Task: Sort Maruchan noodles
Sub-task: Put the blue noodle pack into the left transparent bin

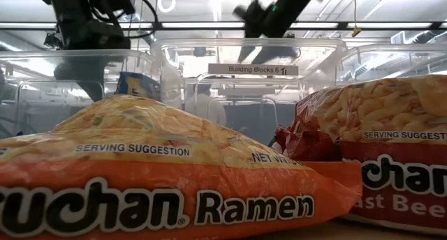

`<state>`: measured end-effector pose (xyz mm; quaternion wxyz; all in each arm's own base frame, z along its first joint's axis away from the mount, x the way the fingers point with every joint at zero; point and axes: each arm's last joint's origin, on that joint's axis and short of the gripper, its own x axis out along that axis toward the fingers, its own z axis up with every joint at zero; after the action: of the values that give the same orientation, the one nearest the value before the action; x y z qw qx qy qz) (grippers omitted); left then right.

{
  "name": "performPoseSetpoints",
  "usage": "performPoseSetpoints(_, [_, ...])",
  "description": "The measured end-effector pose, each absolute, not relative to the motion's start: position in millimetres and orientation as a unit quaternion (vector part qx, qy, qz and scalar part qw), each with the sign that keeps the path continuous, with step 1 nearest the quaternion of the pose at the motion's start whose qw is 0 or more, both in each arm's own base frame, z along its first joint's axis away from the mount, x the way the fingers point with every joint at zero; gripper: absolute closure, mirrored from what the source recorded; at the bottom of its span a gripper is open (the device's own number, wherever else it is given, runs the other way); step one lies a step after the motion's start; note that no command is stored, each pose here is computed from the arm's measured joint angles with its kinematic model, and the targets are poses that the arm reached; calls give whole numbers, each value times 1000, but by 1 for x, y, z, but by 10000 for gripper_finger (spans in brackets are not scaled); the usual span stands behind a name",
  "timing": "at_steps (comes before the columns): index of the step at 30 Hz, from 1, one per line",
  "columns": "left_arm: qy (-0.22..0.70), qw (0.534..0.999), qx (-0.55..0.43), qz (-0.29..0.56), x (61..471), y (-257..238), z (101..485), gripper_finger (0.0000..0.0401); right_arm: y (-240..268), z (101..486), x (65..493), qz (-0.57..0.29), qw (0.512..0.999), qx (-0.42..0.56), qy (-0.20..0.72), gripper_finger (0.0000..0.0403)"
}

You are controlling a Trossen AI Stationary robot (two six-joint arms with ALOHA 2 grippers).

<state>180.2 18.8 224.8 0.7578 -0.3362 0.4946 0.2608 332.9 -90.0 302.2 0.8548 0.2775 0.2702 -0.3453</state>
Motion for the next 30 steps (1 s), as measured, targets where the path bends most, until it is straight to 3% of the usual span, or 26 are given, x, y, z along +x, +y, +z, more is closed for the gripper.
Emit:
performPoseSetpoints(13, [371,820,-334,281,148,20,260,380,-169,223,340,-445,751,359,330,226])
performPoseSetpoints(24, [479,734,-326,356,123,24,245,380,-207,165,345,-420,726,399,370,226])
performPoseSetpoints(30, [511,700,-331,373,114,22,242,380,-213,158,348,-396,728,427,361,232])
